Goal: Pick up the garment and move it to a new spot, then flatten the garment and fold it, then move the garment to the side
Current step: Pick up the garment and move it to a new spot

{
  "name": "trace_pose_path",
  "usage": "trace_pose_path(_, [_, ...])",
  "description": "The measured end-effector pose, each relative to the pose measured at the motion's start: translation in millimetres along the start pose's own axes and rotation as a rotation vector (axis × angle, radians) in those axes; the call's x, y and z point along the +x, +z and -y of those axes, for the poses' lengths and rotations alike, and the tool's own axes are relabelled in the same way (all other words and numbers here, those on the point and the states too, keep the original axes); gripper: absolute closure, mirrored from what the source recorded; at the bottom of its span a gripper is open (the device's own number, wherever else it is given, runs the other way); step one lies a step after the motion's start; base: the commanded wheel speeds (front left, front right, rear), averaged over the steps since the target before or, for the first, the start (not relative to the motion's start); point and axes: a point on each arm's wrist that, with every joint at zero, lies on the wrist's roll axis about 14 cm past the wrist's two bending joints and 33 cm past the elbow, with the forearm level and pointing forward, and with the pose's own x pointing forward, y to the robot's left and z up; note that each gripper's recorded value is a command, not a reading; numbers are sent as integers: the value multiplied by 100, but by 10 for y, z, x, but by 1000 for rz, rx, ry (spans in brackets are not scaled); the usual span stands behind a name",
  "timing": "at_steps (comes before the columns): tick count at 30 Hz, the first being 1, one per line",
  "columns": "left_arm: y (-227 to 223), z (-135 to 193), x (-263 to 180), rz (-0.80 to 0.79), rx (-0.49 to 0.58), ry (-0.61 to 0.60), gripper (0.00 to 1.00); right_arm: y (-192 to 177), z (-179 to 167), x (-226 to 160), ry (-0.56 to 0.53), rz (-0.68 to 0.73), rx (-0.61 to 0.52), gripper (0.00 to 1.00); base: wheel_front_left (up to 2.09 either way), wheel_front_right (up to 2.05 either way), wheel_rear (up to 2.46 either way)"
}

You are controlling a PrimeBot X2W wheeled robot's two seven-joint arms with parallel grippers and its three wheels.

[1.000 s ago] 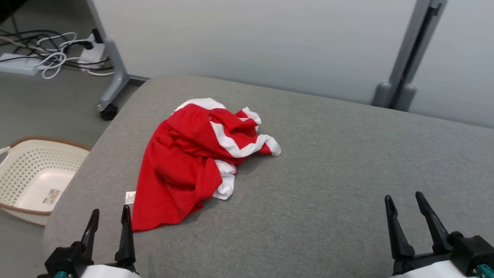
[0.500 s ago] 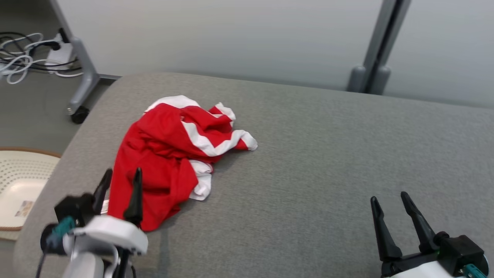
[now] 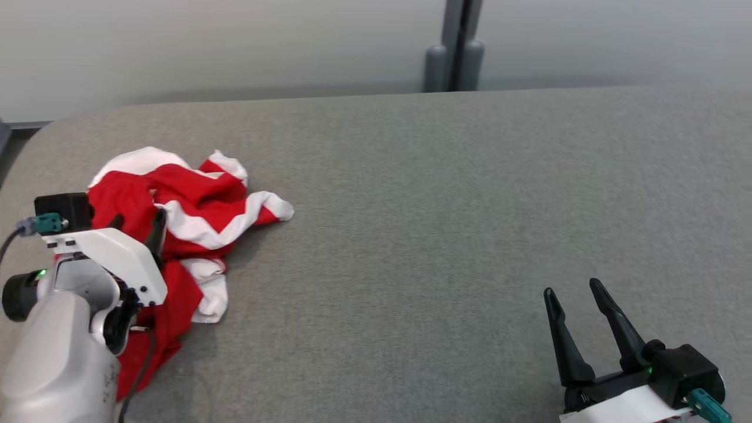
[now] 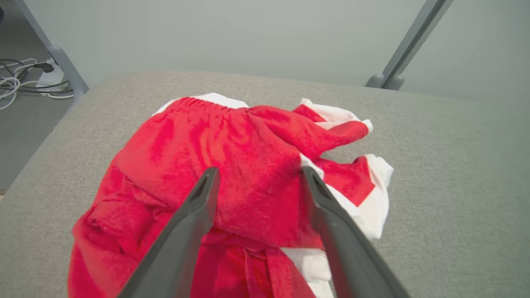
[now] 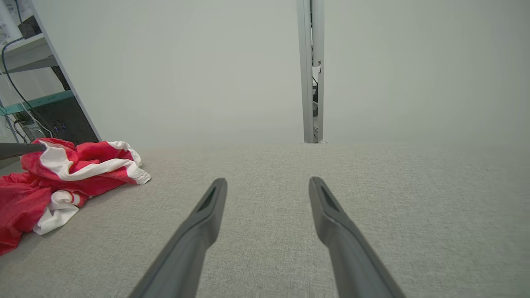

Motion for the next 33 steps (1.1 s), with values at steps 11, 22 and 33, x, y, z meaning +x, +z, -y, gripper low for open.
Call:
trace_pose_path(11, [-404, -25, 243, -210, 25, 14, 100, -64, 195, -118, -71, -23, 10, 0, 0, 0, 0])
trace_pose_path(22, [534, 265, 109, 202, 55, -50, 100, 18, 98, -60, -37, 6, 21, 0, 0, 0, 0])
trace_pose_path(33, [1330, 1574, -432, 486, 141, -373, 100, 184, 37, -235, -36, 56, 33, 0, 0, 0, 0])
